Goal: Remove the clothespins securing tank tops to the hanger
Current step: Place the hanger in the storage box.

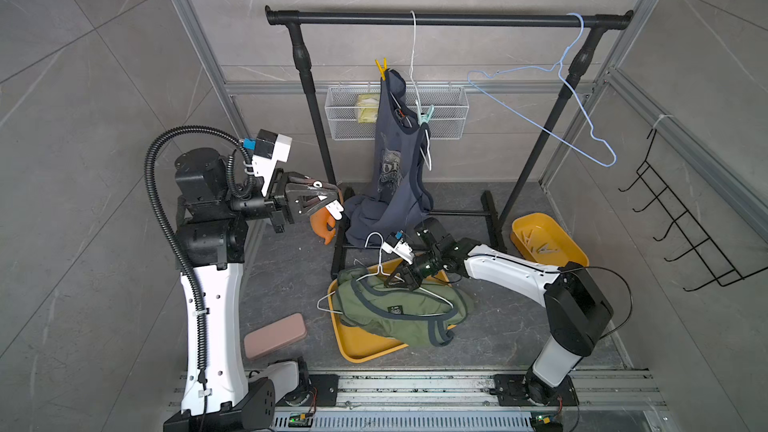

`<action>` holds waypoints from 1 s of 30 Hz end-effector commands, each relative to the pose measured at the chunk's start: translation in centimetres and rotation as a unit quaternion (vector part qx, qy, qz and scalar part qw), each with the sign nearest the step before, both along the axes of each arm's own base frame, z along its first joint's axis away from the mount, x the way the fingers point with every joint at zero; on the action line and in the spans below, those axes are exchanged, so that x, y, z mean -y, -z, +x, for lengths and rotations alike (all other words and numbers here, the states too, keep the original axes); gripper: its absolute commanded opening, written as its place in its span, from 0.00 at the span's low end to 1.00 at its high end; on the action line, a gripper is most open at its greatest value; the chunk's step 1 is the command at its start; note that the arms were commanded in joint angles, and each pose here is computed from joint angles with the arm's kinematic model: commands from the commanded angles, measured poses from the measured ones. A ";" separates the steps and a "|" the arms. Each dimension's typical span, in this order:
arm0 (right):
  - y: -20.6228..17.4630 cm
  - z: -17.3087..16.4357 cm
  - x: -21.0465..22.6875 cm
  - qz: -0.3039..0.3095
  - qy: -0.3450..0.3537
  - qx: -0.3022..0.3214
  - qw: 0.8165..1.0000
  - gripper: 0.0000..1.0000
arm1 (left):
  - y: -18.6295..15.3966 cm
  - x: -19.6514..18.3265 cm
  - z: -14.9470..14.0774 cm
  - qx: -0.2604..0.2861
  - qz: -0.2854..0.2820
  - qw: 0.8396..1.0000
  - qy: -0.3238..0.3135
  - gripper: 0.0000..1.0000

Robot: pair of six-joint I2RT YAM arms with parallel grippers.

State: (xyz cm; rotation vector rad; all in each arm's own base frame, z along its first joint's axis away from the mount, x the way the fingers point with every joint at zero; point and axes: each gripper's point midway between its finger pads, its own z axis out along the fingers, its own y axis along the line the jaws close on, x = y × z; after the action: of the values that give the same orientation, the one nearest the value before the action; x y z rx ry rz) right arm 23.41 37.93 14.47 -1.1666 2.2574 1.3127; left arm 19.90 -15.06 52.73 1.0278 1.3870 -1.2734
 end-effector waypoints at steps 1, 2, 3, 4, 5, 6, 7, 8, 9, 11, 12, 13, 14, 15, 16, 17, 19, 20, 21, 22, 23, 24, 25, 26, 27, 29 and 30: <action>1.3 0.6 0.2 -0.021 0.025 0.013 0.999 0.11 | -0.5 0.2 -2.2 0.021 0.000 0.999 0.039 0.00; 1.2 0.7 0.4 -0.024 0.031 0.018 0.999 0.17 | -0.4 0.3 -1.8 0.018 0.001 0.999 0.028 0.00; 1.0 0.8 0.5 -0.026 0.034 0.025 0.999 0.20 | -0.3 0.3 -1.2 0.014 0.001 1.000 0.016 0.00; 0.7 0.9 0.6 -0.028 0.038 0.030 0.998 0.23 | -0.3 0.3 -0.8 0.011 0.001 1.000 0.008 0.00; 0.2 1.2 0.7 -0.031 0.043 0.039 0.998 0.25 | -0.3 0.3 -0.2 0.004 0.001 1.000 -0.004 0.00; -0.2 1.5 0.9 -0.035 0.050 0.049 0.997 0.28 | -0.4 0.2 0.5 -0.003 -0.001 1.000 -0.015 0.00; -0.7 1.6 1.1 -0.037 0.054 0.057 0.996 0.30 | -0.5 0.2 0.9 -0.008 -0.004 1.000 -0.025 0.00; -1.2 1.9 1.2 -0.040 0.058 0.065 0.995 0.33 | -0.6 0.1 1.2 -0.013 -0.006 0.999 -0.030 0.00; -1.6 2.1 1.3 -0.044 0.062 0.073 0.994 0.35 | -0.7 0.1 1.5 -0.017 -0.008 0.999 -0.035 0.00; -2.5 2.5 1.7 -0.052 0.071 0.088 0.992 0.38 | -1.0 0.1 1.6 -0.020 -0.010 0.999 -0.040 0.00; -2.9 2.7 1.8 -0.054 0.074 0.095 0.991 0.39 | -1.1 0.1 1.6 -0.020 -0.010 0.999 -0.042 0.00; -3.3 2.7 1.8 -0.054 0.073 0.099 0.991 0.40 | -1.2 0.1 1.7 -0.021 -0.011 0.999 -0.043 0.00; -3.7 2.7 2.0 -0.056 0.074 0.100 0.991 0.41 | -1.2 0.1 1.7 -0.022 -0.012 0.999 -0.044 0.00; -3.9 2.6 2.1 -0.058 0.073 0.101 0.990 0.42 | -1.3 0.1 1.8 -0.023 -0.012 0.999 -0.045 0.00; -4.1 2.5 2.2 -0.057 0.074 0.103 0.990 0.42 | -1.3 0.1 1.8 -0.025 -0.013 0.999 -0.047 0.00; -4.5 2.5 2.4 -0.056 0.078 0.107 0.990 0.42 | -1.3 0.0 1.8 -0.026 -0.014 0.998 -0.048 0.00; -5.2 2.2 2.6 -0.047 0.081 0.113 0.989 0.44 | -1.4 0.0 1.8 -0.028 -0.016 0.998 -0.051 0.00; -5.7 1.9 2.7 -0.041 0.080 0.112 0.990 0.44 | -1.4 0.0 1.8 -0.028 -0.016 0.998 -0.051 0.00; -6.0 1.7 2.8 -0.038 0.078 0.111 0.990 0.44 | -1.4 0.1 1.8 -0.029 -0.017 0.998 -0.051 0.00; -6.5 1.5 2.9 -0.035 0.078 0.112 0.990 0.44 | -1.4 0.1 1.8 -0.030 -0.017 0.998 -0.050 0.00; -7.0 1.2 3.0 -0.030 0.079 0.114 0.990 0.45 | -1.4 0.1 1.8 -0.033 -0.017 0.998 -0.050 0.00; -7.7 0.8 3.1 -0.021 0.078 0.117 0.990 0.45 | -1.3 0.1 1.8 -0.035 -0.017 0.998 -0.049 0.00; -8.9 0.2 3.3 -0.006 0.077 0.121 0.990 0.45 | -1.3 0.1 1.8 -0.036 -0.017 0.998 -0.049 0.00; -10.1 -0.3 3.4 0.008 0.075 0.128 0.989 0.45 | -1.2 0.1 1.7 -0.038 -0.017 0.998 -0.048 0.00; -11.3 -0.9 3.4 0.021 0.074 0.133 0.988 0.45 | -1.2 0.2 1.7 -0.041 -0.019 0.998 -0.049 0.00; -14.7 -2.7 3.1 0.060 0.061 0.153 0.984 0.46 | -1.2 0.3 1.8 -0.050 -0.022 0.997 -0.049 0.00; -16.2 -3.5 2.9 0.076 0.054 0.161 0.983 0.47 | -1.3 0.4 1.8 -0.052 -0.023 0.997 -0.047 0.00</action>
State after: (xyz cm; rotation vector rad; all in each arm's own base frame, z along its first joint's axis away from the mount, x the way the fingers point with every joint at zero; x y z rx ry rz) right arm 22.55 34.78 26.05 -1.0747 2.0506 1.0561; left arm 22.70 -15.18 53.09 0.8491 1.4881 -1.3052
